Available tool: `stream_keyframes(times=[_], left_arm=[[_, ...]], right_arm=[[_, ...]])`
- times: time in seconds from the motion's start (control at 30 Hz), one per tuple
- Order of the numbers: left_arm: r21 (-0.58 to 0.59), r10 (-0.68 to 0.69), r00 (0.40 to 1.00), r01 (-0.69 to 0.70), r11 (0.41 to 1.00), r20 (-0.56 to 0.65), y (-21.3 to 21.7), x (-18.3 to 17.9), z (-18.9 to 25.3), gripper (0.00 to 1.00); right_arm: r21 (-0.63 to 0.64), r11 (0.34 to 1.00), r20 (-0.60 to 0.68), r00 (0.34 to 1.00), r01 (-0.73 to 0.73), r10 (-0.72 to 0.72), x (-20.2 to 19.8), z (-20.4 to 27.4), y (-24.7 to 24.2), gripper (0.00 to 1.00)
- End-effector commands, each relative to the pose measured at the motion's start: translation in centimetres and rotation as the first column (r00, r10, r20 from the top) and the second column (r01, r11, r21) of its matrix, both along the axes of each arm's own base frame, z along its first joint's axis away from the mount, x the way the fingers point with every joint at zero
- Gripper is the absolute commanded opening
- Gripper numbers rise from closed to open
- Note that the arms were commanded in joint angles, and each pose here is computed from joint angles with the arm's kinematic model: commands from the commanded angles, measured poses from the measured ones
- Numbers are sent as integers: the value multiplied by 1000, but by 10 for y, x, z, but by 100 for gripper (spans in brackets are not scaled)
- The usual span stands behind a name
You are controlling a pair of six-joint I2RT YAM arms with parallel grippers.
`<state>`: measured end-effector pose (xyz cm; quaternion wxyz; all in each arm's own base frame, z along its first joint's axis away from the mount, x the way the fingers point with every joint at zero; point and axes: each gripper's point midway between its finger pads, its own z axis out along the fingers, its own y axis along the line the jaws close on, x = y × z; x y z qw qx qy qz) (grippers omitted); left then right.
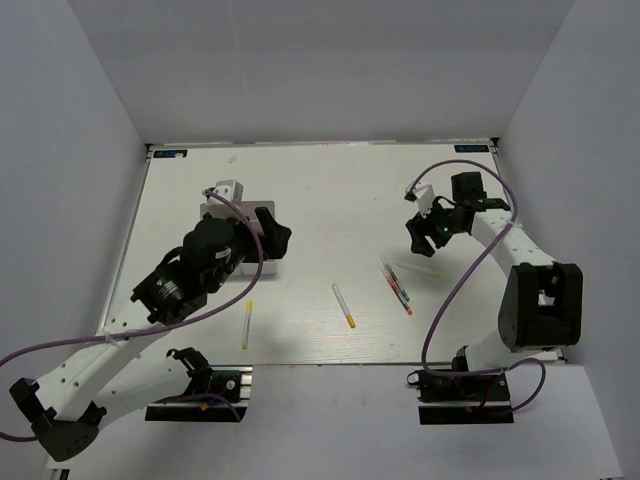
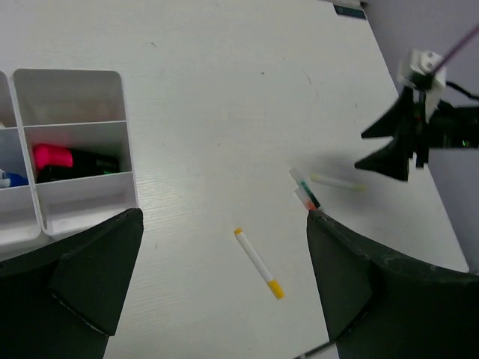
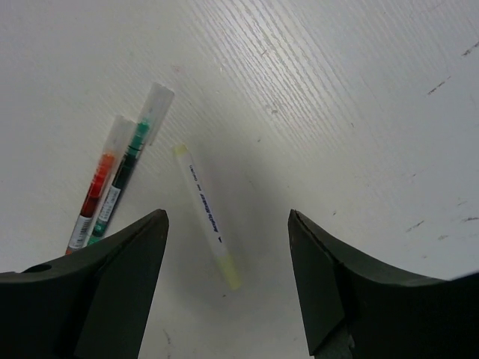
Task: Sort the stationery into containers
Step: Pick up the pen from the center of the board.
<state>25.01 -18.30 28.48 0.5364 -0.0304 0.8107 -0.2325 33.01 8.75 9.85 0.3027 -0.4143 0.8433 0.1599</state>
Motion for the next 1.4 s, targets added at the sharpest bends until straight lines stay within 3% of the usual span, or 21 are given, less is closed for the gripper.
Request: stream_keyframes(times=[0.0,0.13,0.33,0.87,0.97,1.0,1.07,1.1,1.13,1.33,1.37], left_arm=[[127,-207,977,211,969,-49,-11,-22,-16,100],[158,-263,963,269,950,-55,-11,-31,-31,100],[164,-325,944,311,936,64,-12,-35,-33,100],[123,-325,928,307,944,181,4,-50,-11,100],[119,-324,927,306,945,190,5,-51,-9,100],[119,-324,927,306,945,190,5,-51,-9,100],[118,-324,927,306,945,191,6,-52,-10,100],[114,-323,925,305,945,201,7,-53,-8,100],[108,-320,923,304,947,214,9,-55,-4,100],[71,-342,879,338,938,332,11,-68,19,100],[57,-334,871,337,940,361,15,-72,25,100]], right_arm=[[-121,982,-16,990,-142,142,-1,-7,-5,71],[-186,952,-63,970,-243,235,-8,-31,3,70],[-233,914,-115,942,-333,315,-22,-50,16,68],[-396,844,-217,930,-362,297,-34,-97,8,61],[-413,831,-243,925,-372,293,-38,-102,4,50],[-414,828,-248,922,-379,298,-39,-102,6,36],[-413,821,-275,913,-394,300,-43,-106,6,20],[-411,817,-287,909,-403,303,-45,-105,7,5],[-399,821,-293,905,-408,308,-46,-102,9,0],[-328,852,-232,909,-409,347,-32,-51,42,0],[-303,871,-132,922,-388,364,-6,-18,61,0]])
